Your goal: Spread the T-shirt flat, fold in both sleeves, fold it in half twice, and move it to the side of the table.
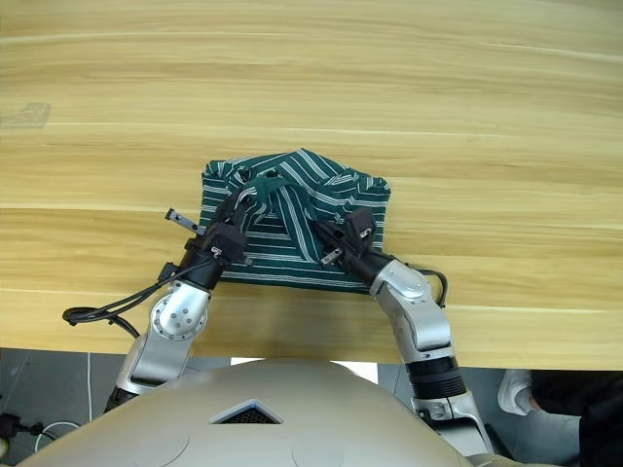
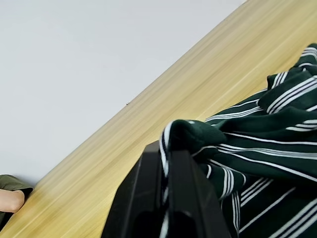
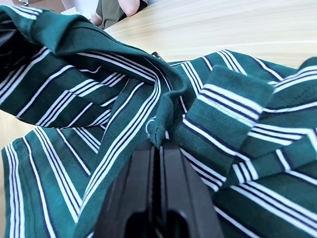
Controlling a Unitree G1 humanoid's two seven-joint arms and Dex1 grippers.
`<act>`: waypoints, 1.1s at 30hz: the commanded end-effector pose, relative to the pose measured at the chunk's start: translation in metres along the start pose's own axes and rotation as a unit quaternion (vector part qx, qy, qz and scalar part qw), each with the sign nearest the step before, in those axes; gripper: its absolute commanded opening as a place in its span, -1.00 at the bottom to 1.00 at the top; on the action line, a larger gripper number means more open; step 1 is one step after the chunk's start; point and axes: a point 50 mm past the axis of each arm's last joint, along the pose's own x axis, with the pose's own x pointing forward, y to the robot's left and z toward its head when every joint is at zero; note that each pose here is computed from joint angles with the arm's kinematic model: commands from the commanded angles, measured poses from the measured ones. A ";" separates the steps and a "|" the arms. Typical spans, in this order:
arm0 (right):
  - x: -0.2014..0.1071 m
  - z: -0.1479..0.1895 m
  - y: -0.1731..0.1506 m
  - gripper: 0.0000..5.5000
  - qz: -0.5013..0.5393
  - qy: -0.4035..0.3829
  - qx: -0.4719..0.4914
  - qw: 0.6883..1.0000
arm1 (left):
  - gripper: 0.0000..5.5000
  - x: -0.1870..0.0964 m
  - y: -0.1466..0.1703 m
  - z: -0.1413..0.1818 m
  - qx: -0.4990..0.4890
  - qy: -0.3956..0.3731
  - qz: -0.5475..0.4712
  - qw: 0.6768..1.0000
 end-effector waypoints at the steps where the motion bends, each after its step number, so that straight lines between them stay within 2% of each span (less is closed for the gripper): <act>1: 0.000 0.002 -0.004 -0.98 -0.004 0.004 -0.010 1.000 | -1.00 0.005 0.001 -0.001 0.007 -0.004 0.001 1.000; 7: 0.002 0.041 -0.022 -0.98 -0.021 -0.060 -0.057 0.996 | -1.00 0.011 0.023 -0.002 0.034 -0.018 0.010 0.999; 12: 0.001 0.077 -0.036 -0.98 -0.036 -0.107 -0.124 0.986 | -1.00 0.019 0.058 0.005 0.065 -0.044 0.032 0.996; 18: 0.000 0.110 -0.040 -0.98 -0.037 -0.146 -0.213 0.965 | -1.00 0.029 0.099 0.021 0.083 -0.082 0.051 0.992; 23: -0.003 0.158 -0.048 -0.98 -0.040 -0.174 -0.332 0.926 | -1.00 0.049 0.132 0.050 0.119 -0.131 -0.008 0.984; 27: 0.012 0.213 -0.071 -0.98 -0.076 -0.183 -0.414 0.888 | -1.00 0.093 0.168 0.066 0.151 -0.126 -0.046 0.979; 29: 0.027 0.258 -0.092 -0.98 -0.130 -0.195 -0.422 0.876 | -1.00 0.137 0.192 0.080 0.161 -0.114 -0.037 0.980; 31: 0.036 0.303 -0.103 -0.98 -0.195 -0.203 -0.427 0.859 | -1.00 0.182 0.219 0.111 0.155 -0.108 0.004 0.982; 33: 0.037 0.335 -0.102 -0.98 -0.240 -0.219 -0.429 0.843 | -1.00 0.202 0.240 0.150 0.143 -0.124 0.053 0.981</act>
